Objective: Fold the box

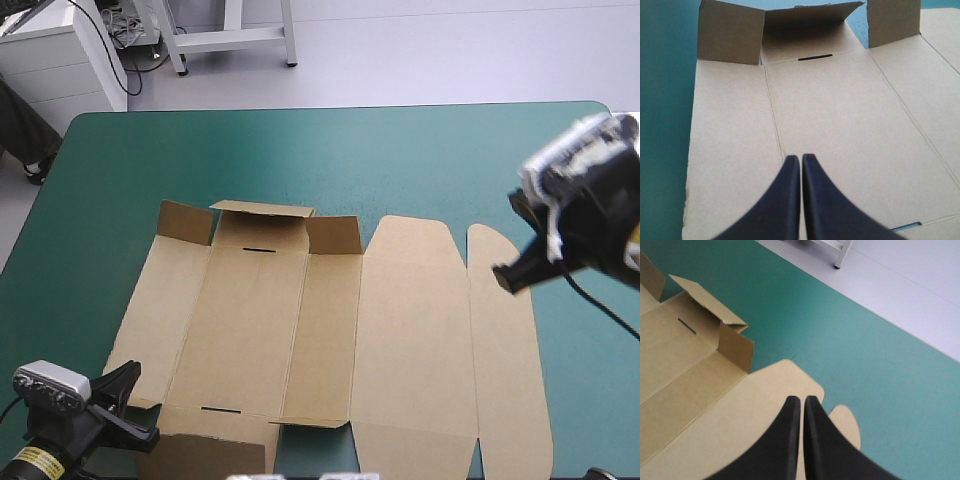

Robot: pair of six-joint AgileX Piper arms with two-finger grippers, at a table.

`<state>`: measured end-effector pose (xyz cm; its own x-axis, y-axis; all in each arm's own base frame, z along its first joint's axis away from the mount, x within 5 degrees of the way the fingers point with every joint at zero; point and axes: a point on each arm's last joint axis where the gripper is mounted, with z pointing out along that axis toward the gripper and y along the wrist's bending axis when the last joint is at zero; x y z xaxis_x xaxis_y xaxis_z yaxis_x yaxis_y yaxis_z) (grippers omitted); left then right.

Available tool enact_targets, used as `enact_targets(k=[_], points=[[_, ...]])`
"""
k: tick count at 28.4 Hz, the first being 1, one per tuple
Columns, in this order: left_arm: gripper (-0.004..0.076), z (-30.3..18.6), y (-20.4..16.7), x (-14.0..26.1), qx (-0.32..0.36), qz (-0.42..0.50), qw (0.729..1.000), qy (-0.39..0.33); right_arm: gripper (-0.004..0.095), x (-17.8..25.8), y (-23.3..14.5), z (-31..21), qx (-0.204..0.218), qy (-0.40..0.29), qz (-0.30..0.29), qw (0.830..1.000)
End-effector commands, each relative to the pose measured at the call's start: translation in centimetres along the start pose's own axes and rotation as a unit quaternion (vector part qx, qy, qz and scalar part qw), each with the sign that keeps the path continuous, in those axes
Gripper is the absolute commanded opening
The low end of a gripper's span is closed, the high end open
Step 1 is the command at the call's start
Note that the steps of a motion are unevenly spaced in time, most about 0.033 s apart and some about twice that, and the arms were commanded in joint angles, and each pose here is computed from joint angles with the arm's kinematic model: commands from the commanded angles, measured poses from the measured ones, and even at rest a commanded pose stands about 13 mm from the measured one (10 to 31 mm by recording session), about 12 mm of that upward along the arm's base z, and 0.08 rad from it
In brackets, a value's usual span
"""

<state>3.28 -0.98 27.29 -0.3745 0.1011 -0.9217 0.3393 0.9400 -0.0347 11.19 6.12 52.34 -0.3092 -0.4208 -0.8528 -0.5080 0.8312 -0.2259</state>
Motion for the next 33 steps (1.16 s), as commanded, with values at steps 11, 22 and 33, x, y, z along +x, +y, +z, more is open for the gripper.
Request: enact_targets(k=[11,22,33], points=[[-0.0008,-0.3,-0.1,-1.3,0.005,-0.001,0.999,-0.041,-0.0012,19.8,2.1,-2.2,0.04,-0.028,0.124,0.991],[-0.0001,-0.3,-0.1,-1.3,0.006,-0.002,0.999,-0.041,-0.0012,24.1,4.5,2.3,-0.004,-0.012,0.136,0.991],[0.028,-0.3,-0.1,-1.2,0.008,-0.003,0.999,-0.041,-0.0013,24.0,4.8,2.8,-0.016,-0.032,0.139,0.99]])
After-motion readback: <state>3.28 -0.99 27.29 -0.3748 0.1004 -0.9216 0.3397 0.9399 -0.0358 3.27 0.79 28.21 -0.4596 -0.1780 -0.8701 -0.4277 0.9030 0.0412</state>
